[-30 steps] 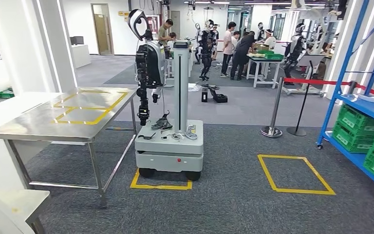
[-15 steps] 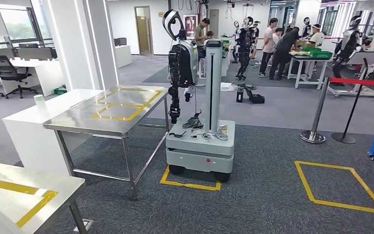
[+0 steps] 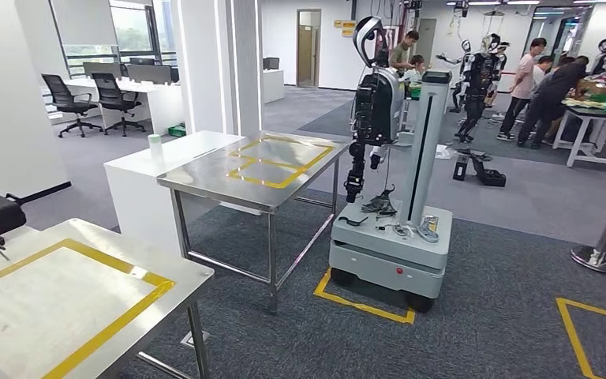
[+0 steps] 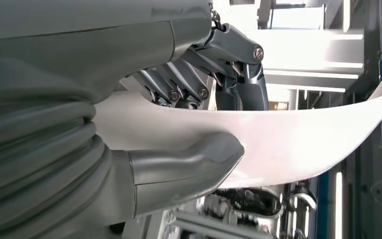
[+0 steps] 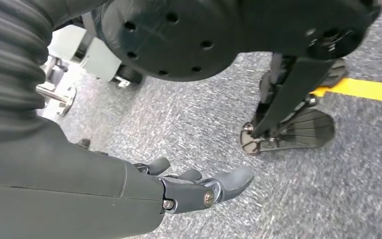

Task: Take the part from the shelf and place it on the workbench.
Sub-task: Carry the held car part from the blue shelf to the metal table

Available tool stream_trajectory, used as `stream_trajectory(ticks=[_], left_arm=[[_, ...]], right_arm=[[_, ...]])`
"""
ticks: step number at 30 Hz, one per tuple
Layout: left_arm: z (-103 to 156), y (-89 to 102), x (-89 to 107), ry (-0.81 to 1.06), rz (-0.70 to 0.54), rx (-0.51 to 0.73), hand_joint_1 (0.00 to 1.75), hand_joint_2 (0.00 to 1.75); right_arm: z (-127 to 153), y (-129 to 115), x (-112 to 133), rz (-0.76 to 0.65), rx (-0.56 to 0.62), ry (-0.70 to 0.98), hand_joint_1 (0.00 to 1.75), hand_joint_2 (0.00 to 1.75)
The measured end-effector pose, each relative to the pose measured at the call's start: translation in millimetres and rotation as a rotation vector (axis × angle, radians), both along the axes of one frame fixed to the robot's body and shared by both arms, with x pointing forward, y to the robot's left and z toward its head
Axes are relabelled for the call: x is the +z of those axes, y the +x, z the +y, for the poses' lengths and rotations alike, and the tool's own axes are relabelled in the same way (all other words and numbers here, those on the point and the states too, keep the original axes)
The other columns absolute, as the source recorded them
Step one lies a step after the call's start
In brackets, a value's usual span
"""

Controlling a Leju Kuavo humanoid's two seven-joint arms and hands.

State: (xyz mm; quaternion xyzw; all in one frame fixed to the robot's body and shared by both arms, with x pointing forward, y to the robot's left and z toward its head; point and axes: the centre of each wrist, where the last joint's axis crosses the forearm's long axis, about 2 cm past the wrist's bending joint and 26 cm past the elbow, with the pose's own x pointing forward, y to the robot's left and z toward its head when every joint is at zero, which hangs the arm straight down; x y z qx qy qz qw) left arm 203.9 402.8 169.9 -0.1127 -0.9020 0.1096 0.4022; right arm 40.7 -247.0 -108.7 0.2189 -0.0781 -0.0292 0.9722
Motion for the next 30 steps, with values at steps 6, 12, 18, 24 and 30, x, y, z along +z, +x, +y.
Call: stream_trajectory(ticks=[6,12,18,24,30], left_arm=[[-8.0,6.4,-1.1,-0.003,-0.014,-0.013,1.75,1.75],[-8.1,9.1,0.2,-0.008,-0.027,-0.014,1.75,1.75],[-5.4,23.4,5.9,-0.009,-0.036,-0.021,1.75,1.75],[-4.6,48.0,19.2,0.008,-0.057,-0.034,1.75,1.75],[-9.6,59.9,21.6,0.012,-0.060,-0.051,1.75,1.75]], right_arm=[[0.1,-1.1,-0.1,0.011,-0.012,0.003,0.00,1.75],[2.5,-2.2,0.0,0.021,-0.013,0.008,0.00,1.75],[5.0,-1.6,0.3,0.016,-0.041,0.017,0.00,1.75],[8.0,5.7,1.4,0.001,-0.094,0.030,0.00,1.75],[10.3,0.4,1.1,0.016,-0.113,0.037,0.00,1.75]])
